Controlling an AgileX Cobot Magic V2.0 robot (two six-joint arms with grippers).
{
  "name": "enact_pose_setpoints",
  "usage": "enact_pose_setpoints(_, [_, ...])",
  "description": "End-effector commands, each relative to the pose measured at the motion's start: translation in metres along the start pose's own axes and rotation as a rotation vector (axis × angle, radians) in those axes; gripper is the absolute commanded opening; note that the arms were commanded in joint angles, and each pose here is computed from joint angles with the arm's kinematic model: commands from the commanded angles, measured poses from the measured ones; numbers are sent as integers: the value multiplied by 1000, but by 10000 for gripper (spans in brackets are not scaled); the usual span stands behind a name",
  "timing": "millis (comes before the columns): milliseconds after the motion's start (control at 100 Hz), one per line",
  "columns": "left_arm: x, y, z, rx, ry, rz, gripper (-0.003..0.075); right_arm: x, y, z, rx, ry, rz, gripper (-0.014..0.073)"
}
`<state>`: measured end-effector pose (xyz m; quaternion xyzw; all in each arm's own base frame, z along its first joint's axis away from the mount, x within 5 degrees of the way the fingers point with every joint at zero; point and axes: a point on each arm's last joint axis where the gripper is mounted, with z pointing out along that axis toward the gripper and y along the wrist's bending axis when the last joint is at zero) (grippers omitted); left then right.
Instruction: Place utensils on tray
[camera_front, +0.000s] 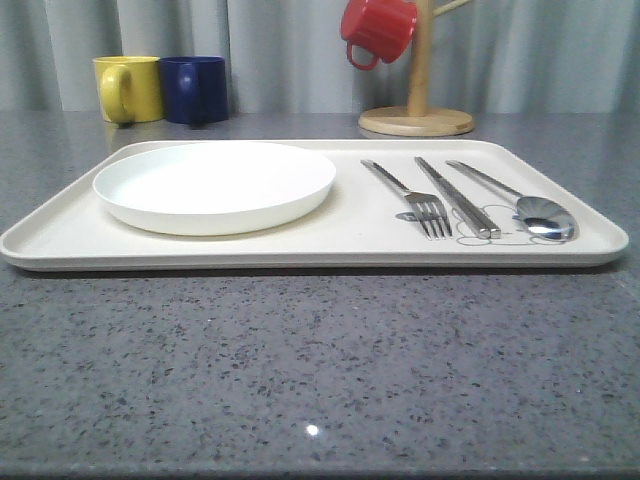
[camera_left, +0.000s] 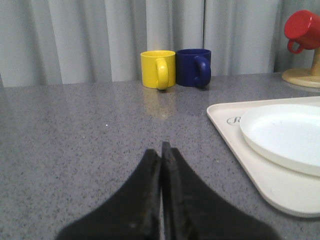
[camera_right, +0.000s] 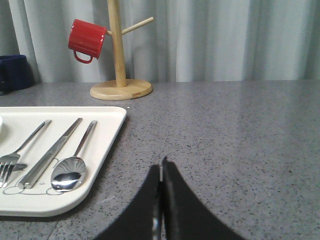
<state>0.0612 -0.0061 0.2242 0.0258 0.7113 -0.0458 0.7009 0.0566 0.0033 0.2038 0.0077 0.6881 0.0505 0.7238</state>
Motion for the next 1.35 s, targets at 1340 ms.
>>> enact_pose_setpoints(1340, [15,0,-7,6,-155,6,-19,-8,1,-2,-7,-104,-11,-69])
